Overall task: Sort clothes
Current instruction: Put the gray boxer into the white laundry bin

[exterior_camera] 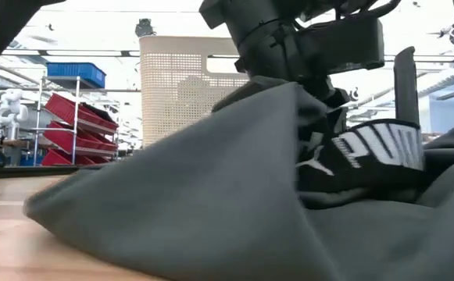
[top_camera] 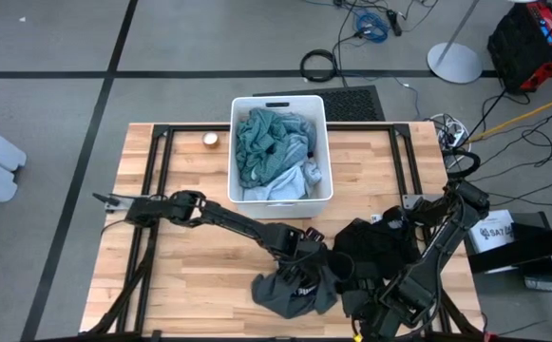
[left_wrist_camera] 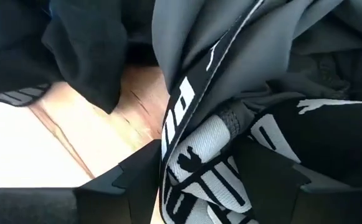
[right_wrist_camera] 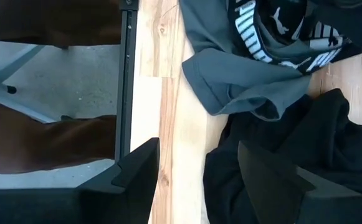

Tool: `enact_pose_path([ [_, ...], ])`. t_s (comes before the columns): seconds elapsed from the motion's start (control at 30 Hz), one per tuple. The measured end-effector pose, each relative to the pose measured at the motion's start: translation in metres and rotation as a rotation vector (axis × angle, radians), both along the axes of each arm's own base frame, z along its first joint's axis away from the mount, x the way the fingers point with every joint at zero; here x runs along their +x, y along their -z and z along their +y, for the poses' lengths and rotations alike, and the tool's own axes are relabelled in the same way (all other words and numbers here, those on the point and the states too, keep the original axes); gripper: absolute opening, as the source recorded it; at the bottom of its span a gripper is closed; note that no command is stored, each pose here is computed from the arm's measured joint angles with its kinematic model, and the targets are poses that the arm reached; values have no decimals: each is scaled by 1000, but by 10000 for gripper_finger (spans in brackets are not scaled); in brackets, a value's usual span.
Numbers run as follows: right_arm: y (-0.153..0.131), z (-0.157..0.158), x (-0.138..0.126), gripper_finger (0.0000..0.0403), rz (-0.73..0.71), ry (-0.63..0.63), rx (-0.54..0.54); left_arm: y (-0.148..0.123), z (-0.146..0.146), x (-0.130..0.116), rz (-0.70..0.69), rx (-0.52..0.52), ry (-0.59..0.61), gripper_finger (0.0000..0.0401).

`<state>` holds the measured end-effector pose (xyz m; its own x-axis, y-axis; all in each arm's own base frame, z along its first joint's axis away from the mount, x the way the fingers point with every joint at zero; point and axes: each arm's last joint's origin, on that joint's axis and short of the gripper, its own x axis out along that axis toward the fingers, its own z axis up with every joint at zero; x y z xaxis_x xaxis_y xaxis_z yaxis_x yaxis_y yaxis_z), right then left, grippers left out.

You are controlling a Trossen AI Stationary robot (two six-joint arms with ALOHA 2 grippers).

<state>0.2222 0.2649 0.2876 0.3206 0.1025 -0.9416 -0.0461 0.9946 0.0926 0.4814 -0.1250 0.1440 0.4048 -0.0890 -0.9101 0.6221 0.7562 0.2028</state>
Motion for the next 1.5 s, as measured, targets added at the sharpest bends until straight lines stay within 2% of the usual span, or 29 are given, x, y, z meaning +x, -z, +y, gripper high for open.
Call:
enact_pose_path([
  [0.1,0,0,0,205,-1,-5,-2,1,-1,-1,11,4,-18,190],
  [0.17,0,0,0,205,-2,-15,-5,1,-3,-2,14,16,-24,156],
  [0.33,0,-1,1,205,-5,-18,-8,2,-11,-5,5,70,-69,29],
  [0.43,0,-1,1,205,-6,-32,-15,-6,-14,-4,5,65,-118,17],
  [0.57,0,-1,0,205,-2,-42,-24,-23,-19,-5,6,86,-124,9],
  [0.87,1,1,-4,205,9,-38,-33,-126,-24,-32,-202,140,-169,9],
  [1.07,1,2,-7,205,11,-47,-38,-203,-20,-67,-402,100,-268,9],
  [1.37,1,1,-9,205,8,-44,-65,-297,5,-118,-732,8,-402,9],
  [1.5,1,1,-9,205,7,-45,-65,-327,26,-137,-850,21,-496,9],
])
